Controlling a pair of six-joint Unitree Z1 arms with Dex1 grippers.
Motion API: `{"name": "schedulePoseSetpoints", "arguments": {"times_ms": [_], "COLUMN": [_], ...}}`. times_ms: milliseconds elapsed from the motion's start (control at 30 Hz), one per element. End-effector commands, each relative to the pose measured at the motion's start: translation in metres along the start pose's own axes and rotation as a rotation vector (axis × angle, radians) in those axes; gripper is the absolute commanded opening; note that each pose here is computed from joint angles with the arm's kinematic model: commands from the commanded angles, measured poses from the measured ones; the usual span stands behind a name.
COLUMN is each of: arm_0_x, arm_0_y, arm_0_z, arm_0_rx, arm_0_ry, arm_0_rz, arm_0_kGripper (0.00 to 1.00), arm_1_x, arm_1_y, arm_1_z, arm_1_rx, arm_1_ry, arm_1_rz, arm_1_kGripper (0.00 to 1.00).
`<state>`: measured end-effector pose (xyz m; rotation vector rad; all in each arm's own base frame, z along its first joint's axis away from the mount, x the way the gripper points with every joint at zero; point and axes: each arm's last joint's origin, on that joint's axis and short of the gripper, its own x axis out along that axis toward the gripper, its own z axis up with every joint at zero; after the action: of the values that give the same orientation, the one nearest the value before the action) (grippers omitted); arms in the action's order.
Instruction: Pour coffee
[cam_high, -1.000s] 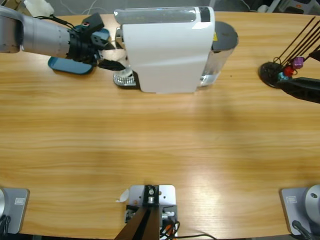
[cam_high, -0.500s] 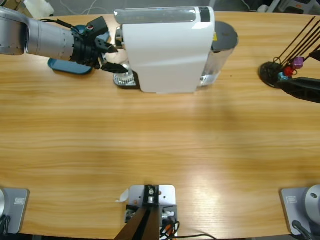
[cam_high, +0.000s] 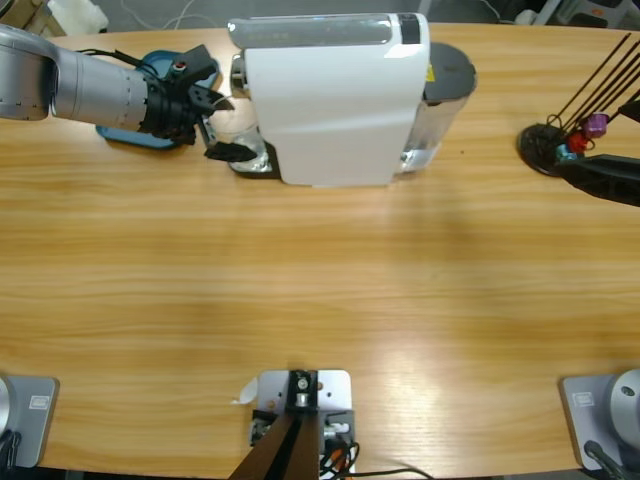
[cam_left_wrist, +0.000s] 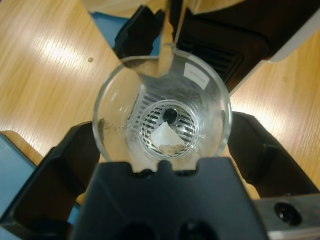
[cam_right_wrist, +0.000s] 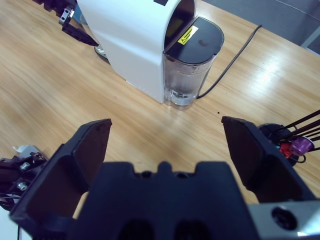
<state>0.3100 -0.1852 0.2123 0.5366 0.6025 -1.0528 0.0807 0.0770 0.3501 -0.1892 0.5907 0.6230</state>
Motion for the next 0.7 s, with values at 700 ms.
{"name": "schedulePoseSetpoints", "arguments": {"times_ms": [700], "arm_0_x": [-0.218], "arm_0_y": [-0.132], "arm_0_z": [-0.041], "arm_0_rx": [-0.484], "arm_0_ry": [-0.171], "arm_0_rz": [0.107], "arm_0_kGripper": [0.996], "arm_1_x": [0.037], "arm_1_y": [-0.008], "arm_1_z": [0.023], "arm_1_rx": [0.03], "arm_1_ry": [0.028], "arm_1_rz": [-0.179], "arm_1_kGripper": [0.989]}}
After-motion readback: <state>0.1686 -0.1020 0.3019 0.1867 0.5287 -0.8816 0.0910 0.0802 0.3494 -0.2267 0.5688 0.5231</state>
